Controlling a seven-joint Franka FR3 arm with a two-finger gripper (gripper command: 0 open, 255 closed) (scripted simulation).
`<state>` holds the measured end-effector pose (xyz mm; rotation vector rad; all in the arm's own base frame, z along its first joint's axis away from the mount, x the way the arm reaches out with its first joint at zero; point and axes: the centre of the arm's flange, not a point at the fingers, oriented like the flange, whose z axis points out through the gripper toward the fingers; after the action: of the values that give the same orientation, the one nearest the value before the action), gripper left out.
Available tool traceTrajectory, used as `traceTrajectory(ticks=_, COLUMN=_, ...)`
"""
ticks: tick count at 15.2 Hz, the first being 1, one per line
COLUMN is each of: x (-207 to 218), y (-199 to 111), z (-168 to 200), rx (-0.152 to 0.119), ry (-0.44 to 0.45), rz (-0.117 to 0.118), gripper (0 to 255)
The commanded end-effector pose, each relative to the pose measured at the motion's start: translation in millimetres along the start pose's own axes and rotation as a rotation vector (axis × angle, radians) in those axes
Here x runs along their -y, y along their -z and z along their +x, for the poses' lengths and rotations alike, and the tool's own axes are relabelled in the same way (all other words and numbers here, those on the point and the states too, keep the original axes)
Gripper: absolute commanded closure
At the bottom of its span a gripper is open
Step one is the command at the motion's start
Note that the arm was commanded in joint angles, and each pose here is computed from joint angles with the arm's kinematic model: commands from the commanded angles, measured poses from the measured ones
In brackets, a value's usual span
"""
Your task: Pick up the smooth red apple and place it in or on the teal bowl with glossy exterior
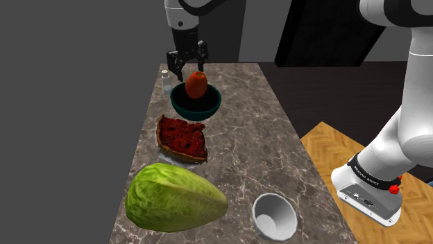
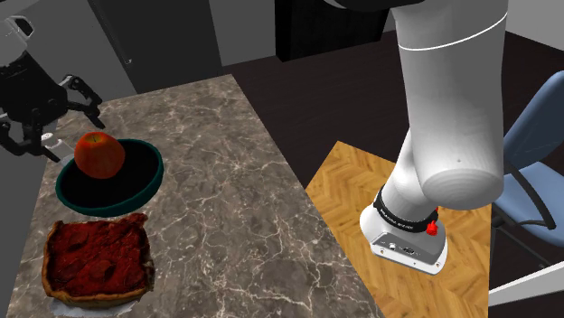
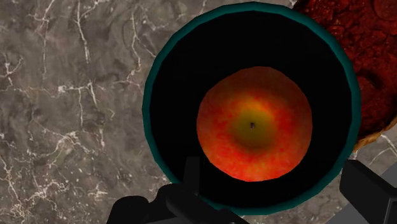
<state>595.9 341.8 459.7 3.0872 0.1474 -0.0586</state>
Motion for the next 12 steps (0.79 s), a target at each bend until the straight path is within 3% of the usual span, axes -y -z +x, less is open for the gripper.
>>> traceTrajectory(ticks=1, x=-0.4, y=0.3, z=-0.4, rx=0.000, ry=0.000, rz=0.000, gripper=0)
traceTrajectory(ticks=5, x=-0.4, y=50.3, z=-0.4, rx=0.000, ry=0.000, rz=0.000, gripper=0)
traceTrajectory(ticks=12, x=-0.4, y=50.3, z=-0.4, rx=0.000, ry=0.000, rz=0.000, gripper=0)
